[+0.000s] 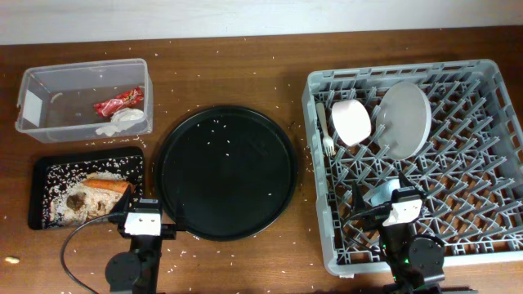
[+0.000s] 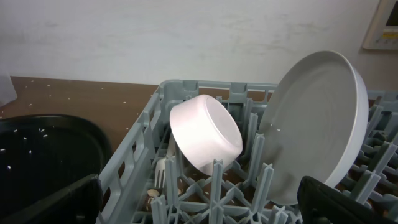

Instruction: Sort waste into correct bins and load items into the dishwasher rack

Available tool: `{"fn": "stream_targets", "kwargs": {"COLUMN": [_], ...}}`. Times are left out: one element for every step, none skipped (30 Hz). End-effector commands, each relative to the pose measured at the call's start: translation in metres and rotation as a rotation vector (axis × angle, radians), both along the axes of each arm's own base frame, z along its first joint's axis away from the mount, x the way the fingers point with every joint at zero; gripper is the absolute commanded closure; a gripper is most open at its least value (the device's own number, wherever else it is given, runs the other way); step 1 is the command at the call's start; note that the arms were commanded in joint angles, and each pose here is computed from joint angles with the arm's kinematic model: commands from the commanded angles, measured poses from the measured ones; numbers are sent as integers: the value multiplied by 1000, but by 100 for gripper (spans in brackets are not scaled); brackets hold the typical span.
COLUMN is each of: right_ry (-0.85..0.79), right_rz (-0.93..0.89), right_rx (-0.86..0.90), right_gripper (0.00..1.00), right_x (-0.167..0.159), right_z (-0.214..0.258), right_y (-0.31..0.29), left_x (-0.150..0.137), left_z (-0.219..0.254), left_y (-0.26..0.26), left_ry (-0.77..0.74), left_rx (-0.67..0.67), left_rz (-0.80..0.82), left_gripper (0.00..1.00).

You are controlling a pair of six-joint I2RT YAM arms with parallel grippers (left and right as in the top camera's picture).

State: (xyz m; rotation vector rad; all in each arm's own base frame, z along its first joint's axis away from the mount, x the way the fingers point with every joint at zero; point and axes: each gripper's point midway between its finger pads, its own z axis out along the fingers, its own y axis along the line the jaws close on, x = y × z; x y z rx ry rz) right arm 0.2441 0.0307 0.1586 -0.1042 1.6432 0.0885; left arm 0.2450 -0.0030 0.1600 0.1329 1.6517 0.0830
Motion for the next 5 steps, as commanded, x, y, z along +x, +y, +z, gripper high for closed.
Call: {"fn": "stream_targets", "kwargs": {"right_ry": [4, 4, 4, 4, 4], "right_rz": [-3, -3, -3, -3, -3], "right_rx": [-3, -3, -3, -3, -3], "right_gripper": [2, 2, 2, 2, 2], "right_x": [0, 0, 0, 0, 0], "right_z": [-3, -3, -3, -3, -3], "right_y": [-1, -1, -1, -1, -1], "left_x": [0, 0, 0, 0, 0], "left_z": [-3, -3, -3, -3, -3], "left_y": [3, 3, 3, 3, 3], "left_ry": [-3, -3, -3, -3, -3], "left_rx": [14, 14, 14, 14, 14], "left_rz": [14, 14, 14, 14, 14], "left_gripper": [1, 1, 1, 1, 1]}}
